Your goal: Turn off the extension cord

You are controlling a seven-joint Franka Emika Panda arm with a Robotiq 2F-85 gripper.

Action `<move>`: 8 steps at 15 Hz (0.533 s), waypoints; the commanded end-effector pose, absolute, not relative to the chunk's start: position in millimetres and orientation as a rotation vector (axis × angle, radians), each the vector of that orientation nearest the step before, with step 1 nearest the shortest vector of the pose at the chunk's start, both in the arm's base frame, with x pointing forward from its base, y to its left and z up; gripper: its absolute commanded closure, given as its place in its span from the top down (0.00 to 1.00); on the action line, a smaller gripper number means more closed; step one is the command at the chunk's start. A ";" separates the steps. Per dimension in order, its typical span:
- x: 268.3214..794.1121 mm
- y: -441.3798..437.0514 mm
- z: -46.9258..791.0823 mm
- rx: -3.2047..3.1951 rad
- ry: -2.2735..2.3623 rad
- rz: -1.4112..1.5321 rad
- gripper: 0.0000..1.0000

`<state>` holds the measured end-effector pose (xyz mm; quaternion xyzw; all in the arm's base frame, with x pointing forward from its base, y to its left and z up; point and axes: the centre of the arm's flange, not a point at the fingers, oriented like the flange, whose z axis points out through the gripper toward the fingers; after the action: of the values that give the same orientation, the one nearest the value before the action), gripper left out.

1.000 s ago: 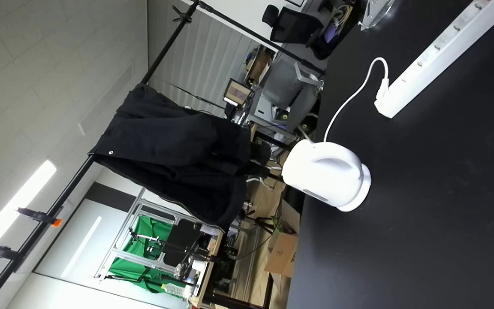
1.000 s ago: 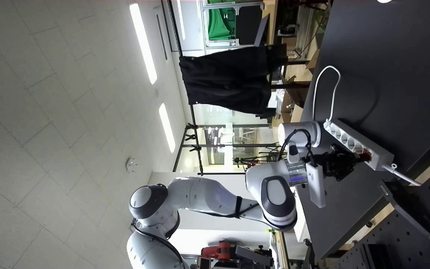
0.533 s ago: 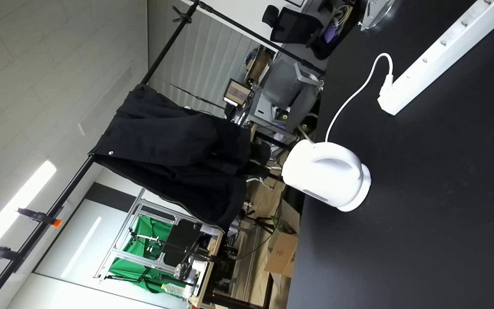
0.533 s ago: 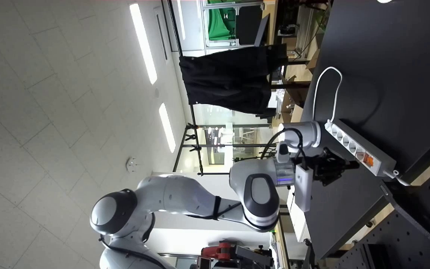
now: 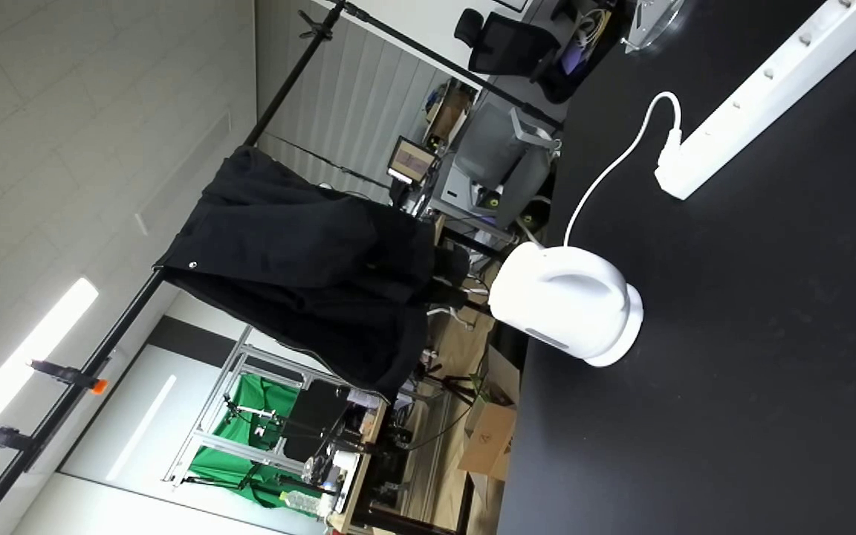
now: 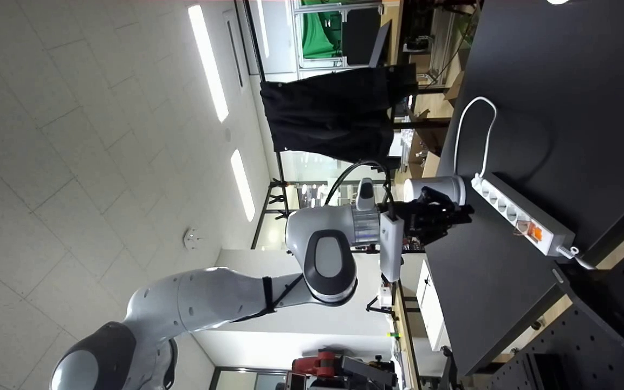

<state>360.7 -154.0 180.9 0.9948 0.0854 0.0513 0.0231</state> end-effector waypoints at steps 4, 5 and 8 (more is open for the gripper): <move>328.4 -181.2 225.6 3.181 0.252 0.083 0.73; 347.9 -173.3 199.7 3.164 0.251 0.114 0.55; 341.9 -180.2 210.1 3.177 0.257 0.091 0.73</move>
<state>341.9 -180.2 210.2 0.9961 0.0805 0.0287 -0.0235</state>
